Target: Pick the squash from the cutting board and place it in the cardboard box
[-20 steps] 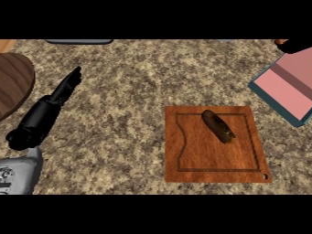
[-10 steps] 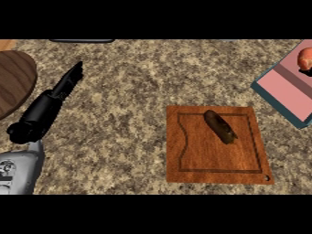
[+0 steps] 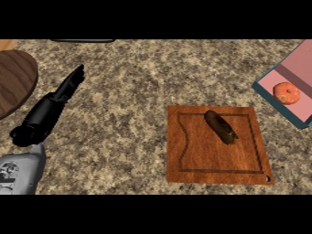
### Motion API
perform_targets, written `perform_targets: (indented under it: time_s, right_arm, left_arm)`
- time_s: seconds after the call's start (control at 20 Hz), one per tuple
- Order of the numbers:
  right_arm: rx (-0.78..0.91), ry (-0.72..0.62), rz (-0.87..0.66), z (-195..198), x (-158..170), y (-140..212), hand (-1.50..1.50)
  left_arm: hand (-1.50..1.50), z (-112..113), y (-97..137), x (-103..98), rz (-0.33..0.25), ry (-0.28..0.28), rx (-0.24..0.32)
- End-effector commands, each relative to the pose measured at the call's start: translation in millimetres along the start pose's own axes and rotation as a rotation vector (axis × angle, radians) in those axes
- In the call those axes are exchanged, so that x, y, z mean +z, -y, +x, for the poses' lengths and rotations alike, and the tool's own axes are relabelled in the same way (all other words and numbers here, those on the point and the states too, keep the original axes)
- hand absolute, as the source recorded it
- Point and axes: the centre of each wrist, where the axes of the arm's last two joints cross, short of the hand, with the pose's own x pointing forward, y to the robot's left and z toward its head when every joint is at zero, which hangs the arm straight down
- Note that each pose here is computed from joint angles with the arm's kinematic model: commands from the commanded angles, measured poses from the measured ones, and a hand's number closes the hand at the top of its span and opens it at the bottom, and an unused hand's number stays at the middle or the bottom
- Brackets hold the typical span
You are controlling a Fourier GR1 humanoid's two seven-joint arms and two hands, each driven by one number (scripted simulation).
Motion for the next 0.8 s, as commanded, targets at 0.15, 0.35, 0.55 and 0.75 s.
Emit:
perform_targets:
  time_s: [0.15, 0.35, 0.55, 0.75]
  right_arm:
    - [-0.523, 0.281, -0.293, 7, -4, 3, -1.50]
    - [-0.901, 0.267, -0.395, -7, 4, 17, -1.50]
    - [-1.039, 0.183, -0.478, -33, 17, 23, -1.50]
    - [-1.066, 0.143, -0.562, -78, 40, 12, -1.50]
  left_arm:
    - [0.00, -2, 1, 0, 0.019, -0.007, -0.004]
    - [0.00, 3, 8, 0, 0.000, -0.001, 0.000]
    - [0.00, 15, 1, -7, 0.000, 0.017, -0.001]
    - [0.00, -5, 1, 15, -0.017, 0.008, -0.003]
